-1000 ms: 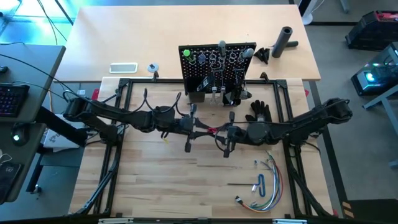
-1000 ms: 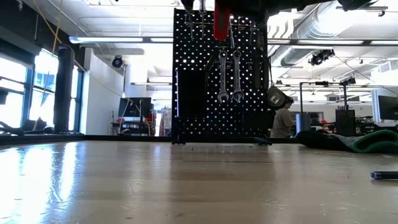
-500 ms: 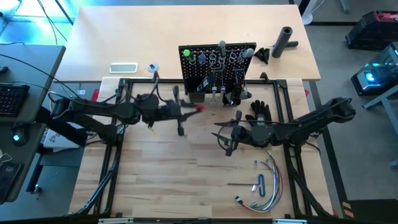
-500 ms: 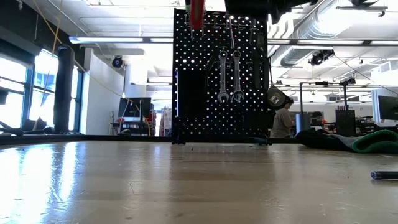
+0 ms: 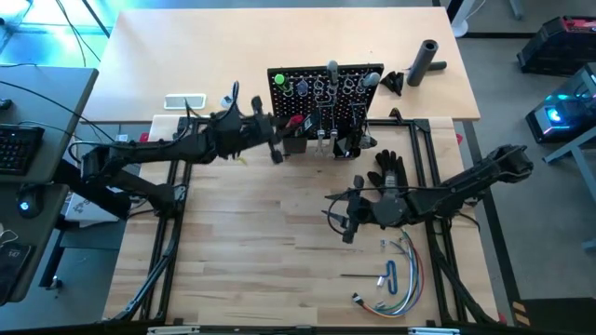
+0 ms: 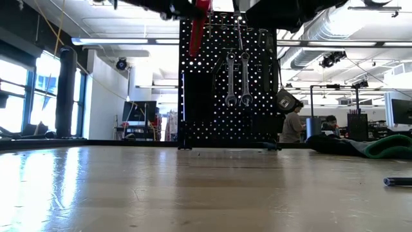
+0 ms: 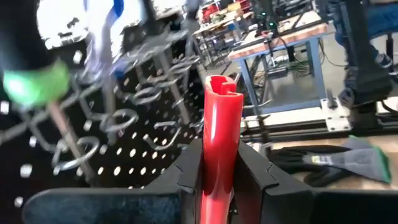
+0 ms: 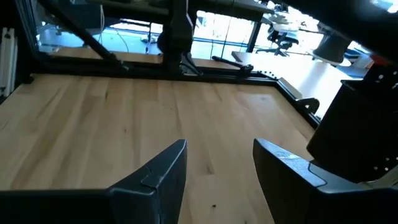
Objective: Hang tools onto peg board
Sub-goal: Put the red cutter on the left black bin on the peg board
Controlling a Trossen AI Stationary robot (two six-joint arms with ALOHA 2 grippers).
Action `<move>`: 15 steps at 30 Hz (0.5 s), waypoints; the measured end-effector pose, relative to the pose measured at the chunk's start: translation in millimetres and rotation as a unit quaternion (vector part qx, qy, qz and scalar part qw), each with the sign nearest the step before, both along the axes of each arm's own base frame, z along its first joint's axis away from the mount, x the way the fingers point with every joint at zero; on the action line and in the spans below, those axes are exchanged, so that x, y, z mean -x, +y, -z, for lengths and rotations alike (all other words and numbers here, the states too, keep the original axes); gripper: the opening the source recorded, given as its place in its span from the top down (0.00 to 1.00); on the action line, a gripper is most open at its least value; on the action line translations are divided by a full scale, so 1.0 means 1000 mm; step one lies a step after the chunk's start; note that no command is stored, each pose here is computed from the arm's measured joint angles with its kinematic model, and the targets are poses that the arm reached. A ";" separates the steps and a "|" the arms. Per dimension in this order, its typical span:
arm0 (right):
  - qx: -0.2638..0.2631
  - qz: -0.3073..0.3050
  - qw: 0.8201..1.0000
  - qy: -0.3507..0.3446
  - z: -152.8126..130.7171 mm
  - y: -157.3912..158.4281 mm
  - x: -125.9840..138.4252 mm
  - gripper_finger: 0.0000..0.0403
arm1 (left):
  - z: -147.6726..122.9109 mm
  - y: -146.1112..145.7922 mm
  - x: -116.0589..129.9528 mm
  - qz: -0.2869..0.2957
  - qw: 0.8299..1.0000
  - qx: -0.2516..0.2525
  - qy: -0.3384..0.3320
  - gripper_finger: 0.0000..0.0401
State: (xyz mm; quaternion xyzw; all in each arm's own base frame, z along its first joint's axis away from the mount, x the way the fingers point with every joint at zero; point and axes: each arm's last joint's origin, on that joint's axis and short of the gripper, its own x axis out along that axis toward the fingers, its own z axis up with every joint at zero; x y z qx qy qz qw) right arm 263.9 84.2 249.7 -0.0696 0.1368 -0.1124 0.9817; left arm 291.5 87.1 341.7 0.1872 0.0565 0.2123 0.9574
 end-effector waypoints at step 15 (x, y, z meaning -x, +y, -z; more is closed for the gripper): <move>-0.003 -0.006 1.000 0.024 0.005 0.005 0.004 0.55 | 0.035 0.055 -0.009 0.003 0.997 0.070 0.017 0.89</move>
